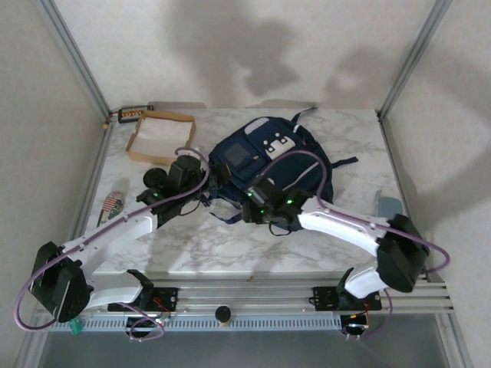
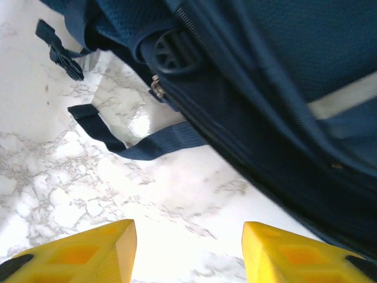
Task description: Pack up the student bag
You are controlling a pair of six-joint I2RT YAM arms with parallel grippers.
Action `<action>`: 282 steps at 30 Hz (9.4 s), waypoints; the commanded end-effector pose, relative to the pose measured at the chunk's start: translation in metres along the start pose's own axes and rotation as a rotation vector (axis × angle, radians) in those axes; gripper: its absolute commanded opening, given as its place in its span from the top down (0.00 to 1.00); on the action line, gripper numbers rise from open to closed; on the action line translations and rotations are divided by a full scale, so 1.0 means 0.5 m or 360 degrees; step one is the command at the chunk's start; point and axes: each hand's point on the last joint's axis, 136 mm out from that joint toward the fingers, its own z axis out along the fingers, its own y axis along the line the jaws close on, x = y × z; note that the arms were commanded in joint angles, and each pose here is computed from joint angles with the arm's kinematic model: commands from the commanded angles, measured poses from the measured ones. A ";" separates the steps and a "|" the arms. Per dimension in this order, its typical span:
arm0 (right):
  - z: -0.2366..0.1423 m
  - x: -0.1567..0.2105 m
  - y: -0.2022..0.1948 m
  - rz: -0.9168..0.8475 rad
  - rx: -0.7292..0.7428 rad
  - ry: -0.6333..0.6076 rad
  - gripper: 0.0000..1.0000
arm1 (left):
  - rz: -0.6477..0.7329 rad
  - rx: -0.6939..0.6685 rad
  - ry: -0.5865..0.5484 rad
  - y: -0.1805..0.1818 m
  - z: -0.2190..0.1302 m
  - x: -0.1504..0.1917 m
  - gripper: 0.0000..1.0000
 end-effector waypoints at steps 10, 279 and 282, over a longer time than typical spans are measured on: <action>0.128 -0.051 -0.029 0.0113 0.0127 -0.0108 0.47 | -0.0228 -0.0020 -0.0149 0.070 -0.016 0.005 0.26; 0.023 -0.036 -0.076 -0.0377 -0.0174 -0.0145 1.00 | -0.1083 -0.0060 -0.0002 0.127 -0.047 0.123 0.42; 0.035 -0.025 -0.075 -0.0382 -0.0192 -0.0117 1.00 | -0.1182 -0.0016 0.0052 0.078 -0.029 0.156 0.41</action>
